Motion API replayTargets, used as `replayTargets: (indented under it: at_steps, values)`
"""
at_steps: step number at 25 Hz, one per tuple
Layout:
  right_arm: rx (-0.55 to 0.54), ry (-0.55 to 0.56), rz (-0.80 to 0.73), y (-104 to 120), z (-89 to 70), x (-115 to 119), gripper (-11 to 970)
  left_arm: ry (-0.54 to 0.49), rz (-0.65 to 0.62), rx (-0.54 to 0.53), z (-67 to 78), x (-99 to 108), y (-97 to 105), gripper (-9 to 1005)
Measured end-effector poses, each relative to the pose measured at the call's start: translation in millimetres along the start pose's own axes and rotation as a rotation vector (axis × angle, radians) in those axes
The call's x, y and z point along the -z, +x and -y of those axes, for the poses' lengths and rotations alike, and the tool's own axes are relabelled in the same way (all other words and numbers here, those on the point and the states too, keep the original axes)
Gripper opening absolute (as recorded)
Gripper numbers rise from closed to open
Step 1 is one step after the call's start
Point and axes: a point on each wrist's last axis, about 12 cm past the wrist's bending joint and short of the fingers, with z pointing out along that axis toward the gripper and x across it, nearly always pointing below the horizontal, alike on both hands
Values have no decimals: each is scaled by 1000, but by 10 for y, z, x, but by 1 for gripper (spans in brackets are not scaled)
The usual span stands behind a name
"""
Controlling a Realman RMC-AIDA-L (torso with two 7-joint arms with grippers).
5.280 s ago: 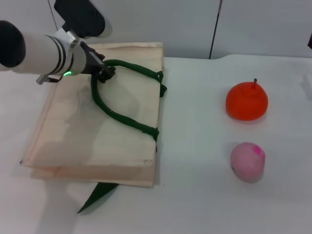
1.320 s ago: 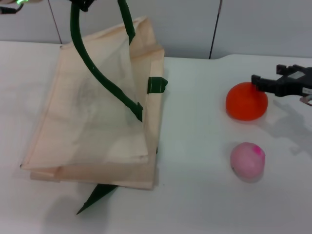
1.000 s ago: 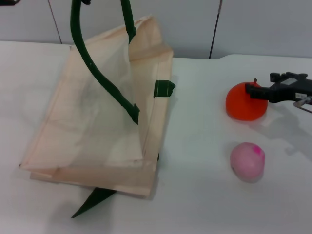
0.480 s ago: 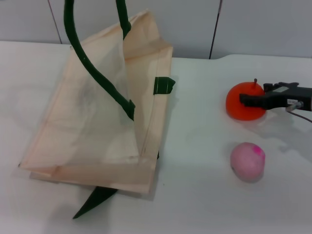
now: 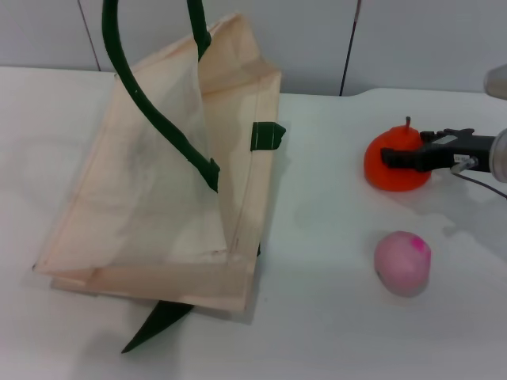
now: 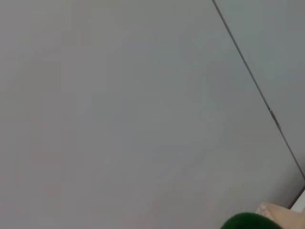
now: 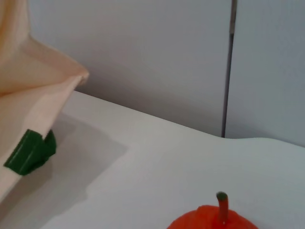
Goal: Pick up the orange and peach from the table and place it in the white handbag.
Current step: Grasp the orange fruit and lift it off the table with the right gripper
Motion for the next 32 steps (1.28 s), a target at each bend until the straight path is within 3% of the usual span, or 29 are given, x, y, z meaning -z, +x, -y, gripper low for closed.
replayTargets:
  at_steps: [13, 23, 26, 32]
  values:
    - [-7, 32, -39, 29, 31, -101, 873, -4, 15, -7, 4, 46, -41, 122]
    - [25, -46, -79, -98, -20, -68, 698, -4, 9, -1, -9, 51, -37, 122]
    - [52, -73, -48, -198, -101, -52, 645, -6, 4, 0, -15, 53, -23, 122]
    - [89, -115, 54, -440, -232, 175, 552, -9, 3, -2, -20, 56, -19, 122]
